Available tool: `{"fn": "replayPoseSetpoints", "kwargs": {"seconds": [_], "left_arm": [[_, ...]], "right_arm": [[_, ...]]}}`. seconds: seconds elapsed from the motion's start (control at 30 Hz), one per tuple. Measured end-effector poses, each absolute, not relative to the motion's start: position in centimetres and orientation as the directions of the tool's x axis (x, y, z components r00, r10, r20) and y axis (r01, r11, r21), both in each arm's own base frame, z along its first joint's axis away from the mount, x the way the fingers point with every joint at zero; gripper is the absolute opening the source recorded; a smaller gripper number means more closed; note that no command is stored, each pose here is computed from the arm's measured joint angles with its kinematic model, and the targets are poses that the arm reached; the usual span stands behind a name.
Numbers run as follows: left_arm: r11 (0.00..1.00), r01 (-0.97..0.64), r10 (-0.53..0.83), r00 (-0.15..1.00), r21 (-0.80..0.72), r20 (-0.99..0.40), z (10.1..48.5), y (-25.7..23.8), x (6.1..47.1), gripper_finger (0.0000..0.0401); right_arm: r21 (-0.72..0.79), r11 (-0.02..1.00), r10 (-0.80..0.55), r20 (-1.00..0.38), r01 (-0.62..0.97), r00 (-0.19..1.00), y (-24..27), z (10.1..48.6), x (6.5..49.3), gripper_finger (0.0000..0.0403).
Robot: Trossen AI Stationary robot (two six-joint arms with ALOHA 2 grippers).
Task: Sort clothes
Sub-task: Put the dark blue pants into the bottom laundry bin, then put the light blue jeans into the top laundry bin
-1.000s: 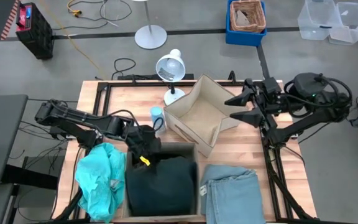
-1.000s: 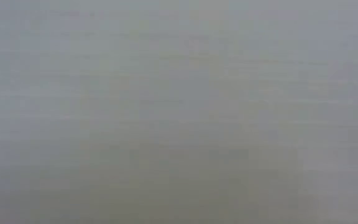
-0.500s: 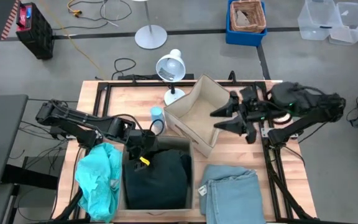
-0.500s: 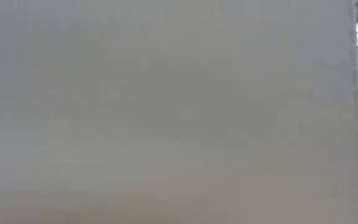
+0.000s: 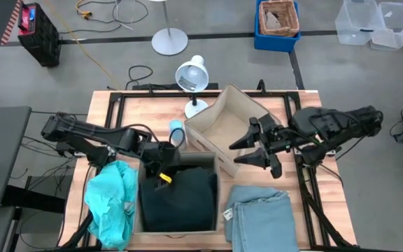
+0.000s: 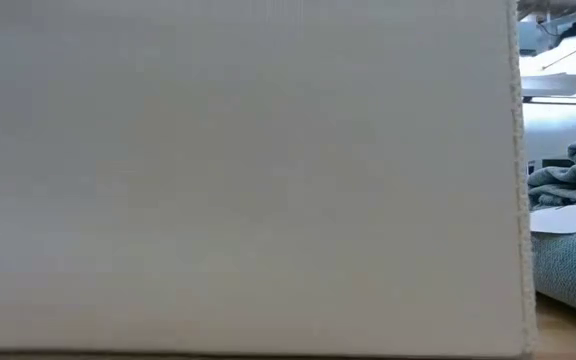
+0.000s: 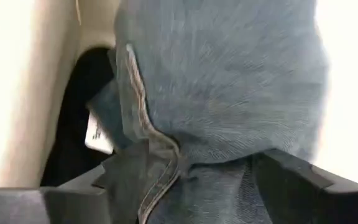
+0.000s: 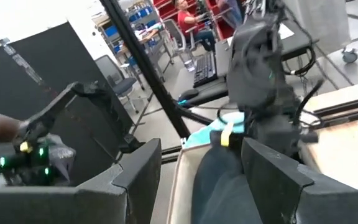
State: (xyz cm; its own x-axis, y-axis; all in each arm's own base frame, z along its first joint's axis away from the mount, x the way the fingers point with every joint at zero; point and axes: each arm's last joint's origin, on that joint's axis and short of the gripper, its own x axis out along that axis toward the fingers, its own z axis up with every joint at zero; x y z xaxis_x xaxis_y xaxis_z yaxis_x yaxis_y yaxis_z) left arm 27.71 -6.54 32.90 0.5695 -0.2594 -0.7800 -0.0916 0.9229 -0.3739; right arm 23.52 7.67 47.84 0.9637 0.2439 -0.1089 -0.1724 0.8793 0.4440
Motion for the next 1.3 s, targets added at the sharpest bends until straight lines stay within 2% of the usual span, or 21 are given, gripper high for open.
{"fn": "replayPoseSetpoints", "kwargs": {"seconds": [0.17,0.37,0.57,0.7,0.8,0.97,1.1,1.3], "left_arm": [[0.920,-0.060,-0.251,0.670,-0.388,-0.699,36.7,-6.5,28.0,0.0271],[0.943,-0.026,-0.195,0.764,-0.332,-0.615,40.2,-6.2,27.8,0.0271],[0.934,0.065,-0.260,0.799,-0.351,-0.542,42.4,-7.5,27.2,0.0269],[0.931,0.099,-0.291,0.784,-0.352,-0.549,42.2,-8.5,27.0,0.0258],[0.931,0.078,-0.269,0.805,-0.355,-0.528,42.5,-8.6,27.0,0.0253],[0.929,0.074,-0.250,0.848,-0.362,-0.468,43.0,-8.6,27.4,0.0252],[0.931,0.077,-0.239,0.866,-0.356,-0.439,43.3,-8.6,27.5,0.0252],[0.936,0.054,-0.214,0.873,-0.349,-0.439,43.3,-8.6,27.6,0.0252]], "right_arm": [[0.437,0.879,0.263,-0.109,-0.191,0.959,8.0,47.9,23.3,0.0240],[0.438,0.877,0.273,-0.113,-0.199,0.955,8.1,47.9,23.0,0.0240],[0.439,0.856,0.363,-0.135,-0.273,0.922,9.6,47.8,22.2,0.0240],[0.498,0.823,0.453,-0.286,-0.272,0.844,11.3,46.3,21.2,0.0240],[0.549,0.813,0.474,-0.430,-0.195,0.768,12.3,44.8,20.1,0.0240],[0.588,0.806,0.481,-0.588,-0.065,0.650,13.5,43.3,18.4,0.0240],[0.532,0.846,0.442,-0.717,0.013,0.539,14.3,41.7,17.6,0.0240],[0.364,0.928,0.311,-0.879,0.086,0.360,15.2,38.9,17.8,0.0244]]}}
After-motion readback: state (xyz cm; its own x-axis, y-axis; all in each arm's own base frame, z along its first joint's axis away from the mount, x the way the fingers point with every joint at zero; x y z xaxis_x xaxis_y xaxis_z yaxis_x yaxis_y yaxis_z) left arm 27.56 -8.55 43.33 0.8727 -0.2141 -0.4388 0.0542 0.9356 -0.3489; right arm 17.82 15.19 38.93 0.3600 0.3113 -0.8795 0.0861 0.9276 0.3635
